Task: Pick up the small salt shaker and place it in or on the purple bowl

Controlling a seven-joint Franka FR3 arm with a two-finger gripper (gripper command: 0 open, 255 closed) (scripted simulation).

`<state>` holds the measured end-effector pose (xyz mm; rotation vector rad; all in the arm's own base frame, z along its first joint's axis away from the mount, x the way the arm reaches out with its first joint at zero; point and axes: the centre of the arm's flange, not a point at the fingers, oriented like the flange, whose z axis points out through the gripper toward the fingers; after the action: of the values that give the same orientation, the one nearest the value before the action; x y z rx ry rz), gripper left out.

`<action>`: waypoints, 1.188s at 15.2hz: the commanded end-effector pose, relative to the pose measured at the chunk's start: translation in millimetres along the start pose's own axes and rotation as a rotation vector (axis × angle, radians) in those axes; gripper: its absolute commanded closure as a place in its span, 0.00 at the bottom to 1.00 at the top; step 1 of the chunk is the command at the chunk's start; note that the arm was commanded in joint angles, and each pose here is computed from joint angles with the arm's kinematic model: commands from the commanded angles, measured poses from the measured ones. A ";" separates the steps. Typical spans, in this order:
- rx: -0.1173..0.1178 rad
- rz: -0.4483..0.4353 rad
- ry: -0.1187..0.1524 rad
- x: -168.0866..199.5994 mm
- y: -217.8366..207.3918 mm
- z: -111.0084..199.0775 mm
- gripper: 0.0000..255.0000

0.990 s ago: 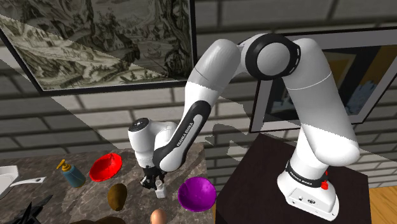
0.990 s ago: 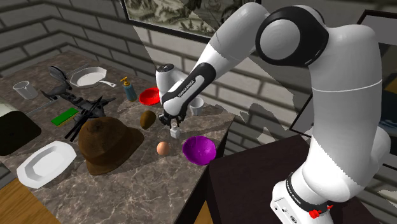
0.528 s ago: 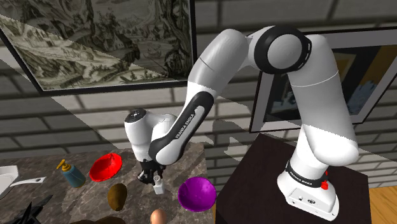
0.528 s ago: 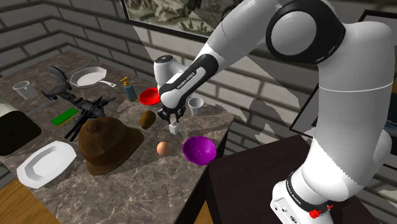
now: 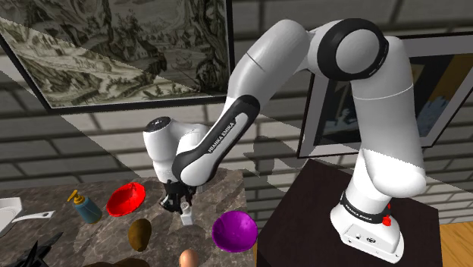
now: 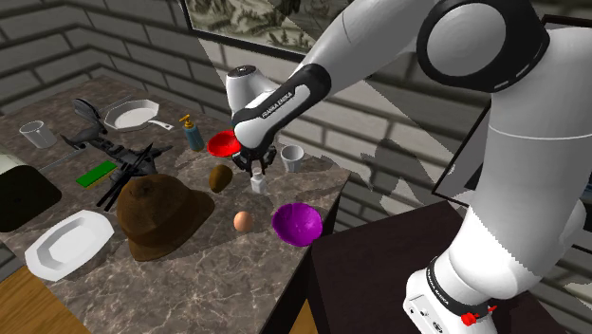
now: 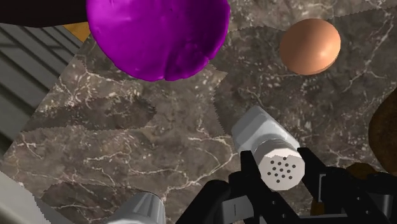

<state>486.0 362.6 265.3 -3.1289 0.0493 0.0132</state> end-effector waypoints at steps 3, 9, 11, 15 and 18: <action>0.000 0.000 0.000 0.3 -0.3 -20.8 1.00; 0.000 0.000 -0.001 -52.2 36.2 -37.5 1.00; 0.000 0.000 -0.001 -73.1 50.8 -44.1 1.00; 0.000 0.000 0.000 -115.1 80.0 -57.3 1.00; 0.000 0.000 0.000 -139.6 97.1 -59.7 1.00</action>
<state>353.2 276.7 323.5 -3.1306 0.0471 0.0139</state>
